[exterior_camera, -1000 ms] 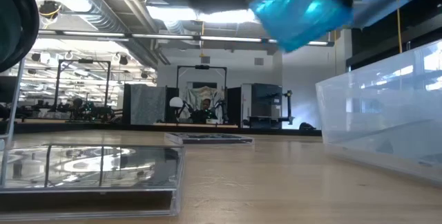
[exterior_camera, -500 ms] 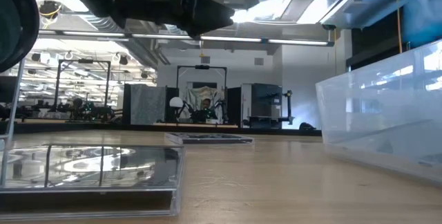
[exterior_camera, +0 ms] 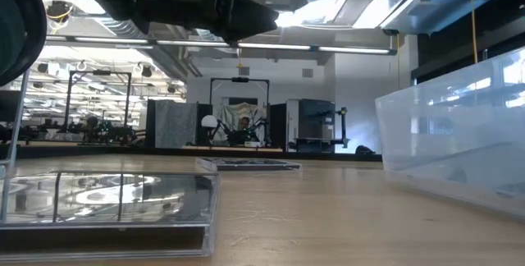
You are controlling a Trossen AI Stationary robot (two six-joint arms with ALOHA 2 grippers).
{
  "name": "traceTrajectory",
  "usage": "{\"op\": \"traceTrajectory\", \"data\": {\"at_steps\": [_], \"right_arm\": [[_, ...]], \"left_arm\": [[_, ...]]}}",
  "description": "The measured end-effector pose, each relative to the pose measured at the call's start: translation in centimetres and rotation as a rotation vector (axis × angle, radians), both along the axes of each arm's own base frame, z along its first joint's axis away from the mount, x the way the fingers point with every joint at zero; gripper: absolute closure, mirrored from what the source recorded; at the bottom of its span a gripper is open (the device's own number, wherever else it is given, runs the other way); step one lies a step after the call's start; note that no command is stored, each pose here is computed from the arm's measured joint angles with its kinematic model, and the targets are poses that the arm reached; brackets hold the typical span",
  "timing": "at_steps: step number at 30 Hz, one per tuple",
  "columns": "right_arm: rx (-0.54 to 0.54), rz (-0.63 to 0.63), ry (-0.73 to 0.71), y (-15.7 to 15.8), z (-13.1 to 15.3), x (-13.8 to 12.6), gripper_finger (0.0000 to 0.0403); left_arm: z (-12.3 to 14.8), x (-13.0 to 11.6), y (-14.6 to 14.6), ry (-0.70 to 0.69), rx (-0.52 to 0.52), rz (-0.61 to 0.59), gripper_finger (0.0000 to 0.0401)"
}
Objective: Pick & place jewel cases by type
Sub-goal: Put the blue CD case into the right transparent bin
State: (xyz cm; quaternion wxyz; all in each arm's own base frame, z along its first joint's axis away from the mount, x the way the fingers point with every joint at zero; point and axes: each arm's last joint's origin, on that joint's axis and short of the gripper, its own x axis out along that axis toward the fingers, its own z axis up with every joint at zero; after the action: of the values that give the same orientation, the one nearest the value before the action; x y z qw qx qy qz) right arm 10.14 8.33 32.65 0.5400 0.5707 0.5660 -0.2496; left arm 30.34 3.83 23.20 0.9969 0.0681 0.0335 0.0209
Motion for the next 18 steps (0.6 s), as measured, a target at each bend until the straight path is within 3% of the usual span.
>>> {"op": "traceTrajectory", "data": {"at_steps": [5, 12, 18], "right_arm": [[-0.145, -0.043, -0.066, 1.7, -0.5, -0.3, 0.0359], [-0.217, -0.078, 0.011, 5.1, -2.0, -0.6, 0.0357], [-0.381, -0.117, 0.009, 6.3, -3.4, -0.5, 0.0354]], "left_arm": [[-0.1, 0.0, 0.0, 0.011, -0.001, -0.001, 0.0211], [-0.1, 0.0, 0.0, 0.011, -0.001, -0.001, 0.0208], [-0.1, 0.0, 0.0, 0.011, -0.001, -0.001, 0.021]]}}
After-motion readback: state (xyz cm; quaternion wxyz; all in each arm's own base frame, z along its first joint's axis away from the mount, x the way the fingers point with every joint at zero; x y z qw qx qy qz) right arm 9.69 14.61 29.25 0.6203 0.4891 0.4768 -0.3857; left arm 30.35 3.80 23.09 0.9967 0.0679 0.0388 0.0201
